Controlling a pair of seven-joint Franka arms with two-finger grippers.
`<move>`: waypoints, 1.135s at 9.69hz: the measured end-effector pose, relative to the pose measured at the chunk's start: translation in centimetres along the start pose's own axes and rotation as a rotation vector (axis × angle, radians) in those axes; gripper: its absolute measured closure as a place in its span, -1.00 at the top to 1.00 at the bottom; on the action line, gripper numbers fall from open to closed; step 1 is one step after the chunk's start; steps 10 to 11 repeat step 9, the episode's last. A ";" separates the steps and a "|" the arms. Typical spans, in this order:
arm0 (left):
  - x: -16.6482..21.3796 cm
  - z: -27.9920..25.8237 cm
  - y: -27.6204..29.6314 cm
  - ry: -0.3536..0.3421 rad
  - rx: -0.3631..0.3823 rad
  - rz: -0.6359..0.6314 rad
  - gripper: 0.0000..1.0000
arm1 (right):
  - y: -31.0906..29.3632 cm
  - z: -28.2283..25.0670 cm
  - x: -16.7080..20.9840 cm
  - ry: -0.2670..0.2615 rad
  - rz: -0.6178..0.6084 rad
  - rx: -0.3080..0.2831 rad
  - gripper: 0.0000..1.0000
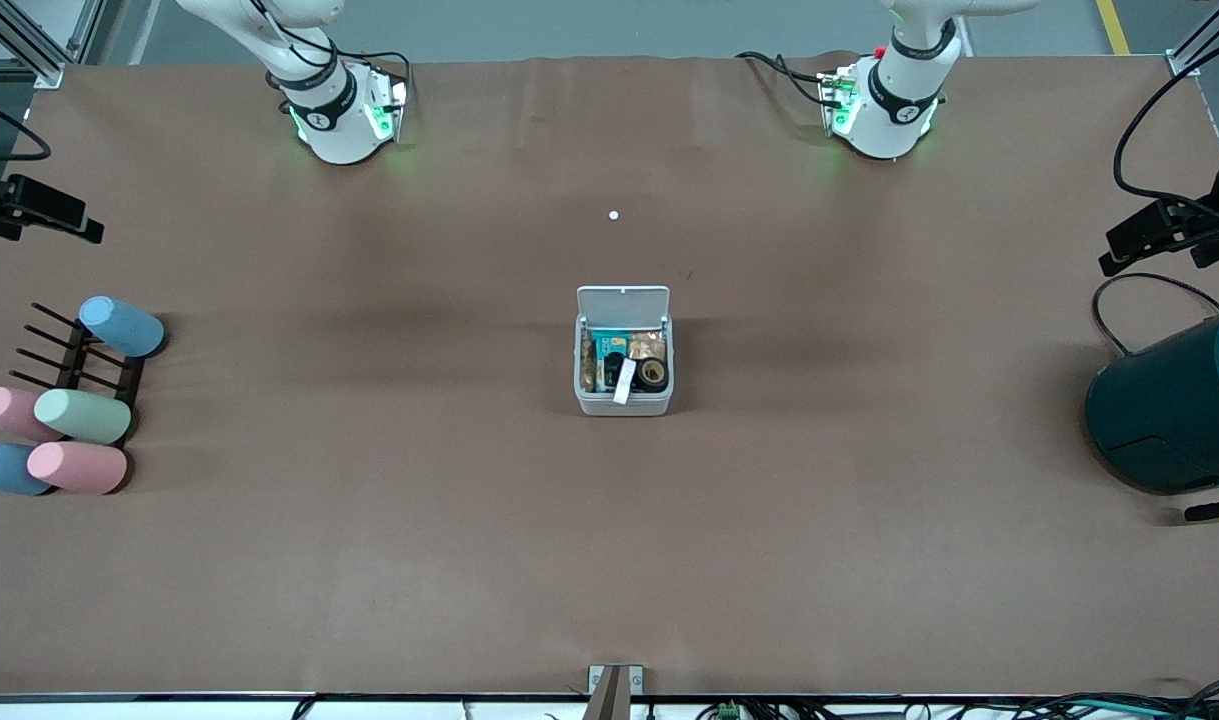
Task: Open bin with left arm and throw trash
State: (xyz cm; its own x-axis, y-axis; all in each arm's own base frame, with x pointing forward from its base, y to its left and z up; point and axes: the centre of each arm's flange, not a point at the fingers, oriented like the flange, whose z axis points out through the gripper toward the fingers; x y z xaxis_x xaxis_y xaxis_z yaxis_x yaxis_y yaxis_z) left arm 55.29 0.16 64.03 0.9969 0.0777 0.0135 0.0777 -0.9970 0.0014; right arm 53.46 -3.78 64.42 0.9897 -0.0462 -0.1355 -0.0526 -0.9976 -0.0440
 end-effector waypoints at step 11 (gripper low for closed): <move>0.1 0.1 0.1 -0.001 0.000 0.001 1.00 | -1.8 0.4 1.0 0.027 0.000 -0.035 1.00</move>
